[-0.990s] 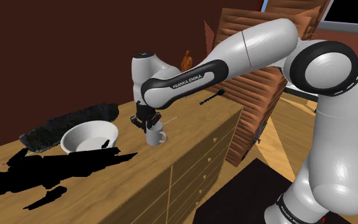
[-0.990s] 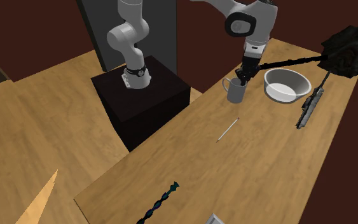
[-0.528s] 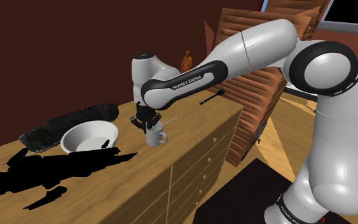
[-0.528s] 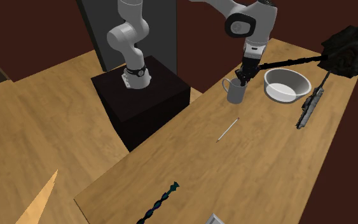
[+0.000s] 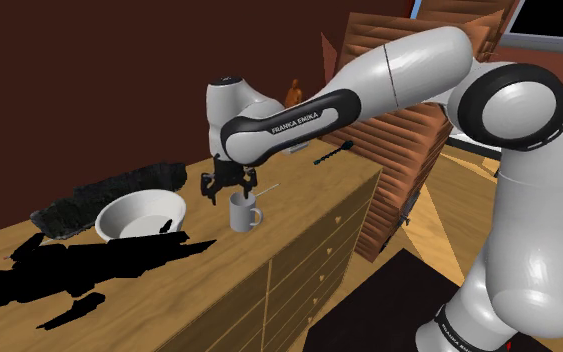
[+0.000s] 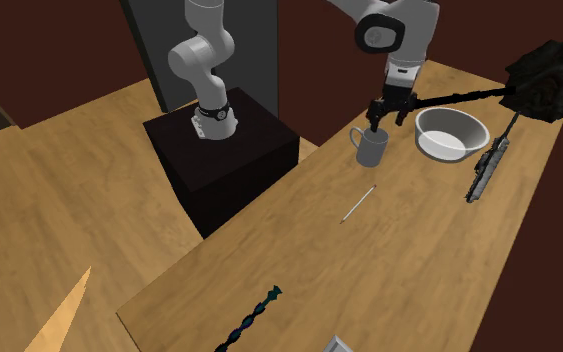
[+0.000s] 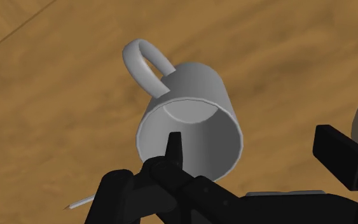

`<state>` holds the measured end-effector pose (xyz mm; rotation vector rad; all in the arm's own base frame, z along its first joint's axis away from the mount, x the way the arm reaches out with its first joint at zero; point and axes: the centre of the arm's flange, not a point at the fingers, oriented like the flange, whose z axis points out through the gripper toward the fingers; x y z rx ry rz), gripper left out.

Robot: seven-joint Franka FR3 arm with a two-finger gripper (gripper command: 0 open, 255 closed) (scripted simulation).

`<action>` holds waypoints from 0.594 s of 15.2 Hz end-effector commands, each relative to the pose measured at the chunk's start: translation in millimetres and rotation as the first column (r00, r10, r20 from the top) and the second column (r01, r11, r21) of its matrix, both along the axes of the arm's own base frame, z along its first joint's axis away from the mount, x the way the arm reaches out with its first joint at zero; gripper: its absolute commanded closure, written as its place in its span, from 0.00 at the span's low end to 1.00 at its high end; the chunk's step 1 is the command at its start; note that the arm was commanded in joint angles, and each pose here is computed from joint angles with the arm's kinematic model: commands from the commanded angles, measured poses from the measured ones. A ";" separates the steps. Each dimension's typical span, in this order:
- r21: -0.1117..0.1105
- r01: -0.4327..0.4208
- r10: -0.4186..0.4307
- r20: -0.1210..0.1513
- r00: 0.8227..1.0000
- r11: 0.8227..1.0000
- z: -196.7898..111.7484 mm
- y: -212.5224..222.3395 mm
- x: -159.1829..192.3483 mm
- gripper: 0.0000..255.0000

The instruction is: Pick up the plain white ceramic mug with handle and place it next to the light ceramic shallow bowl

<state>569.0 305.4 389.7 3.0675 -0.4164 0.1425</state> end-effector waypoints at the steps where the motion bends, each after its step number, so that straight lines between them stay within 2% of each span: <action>1: 0.000 0.000 0.000 0.000 1.000 1.000 24.4 2.2 -4.8 0.00; 2: 0.000 0.000 0.000 0.000 1.000 1.000 34.7 2.8 -5.7 0.00; 9: 0.000 0.000 0.000 0.000 1.000 1.000 34.7 2.8 -5.7 0.00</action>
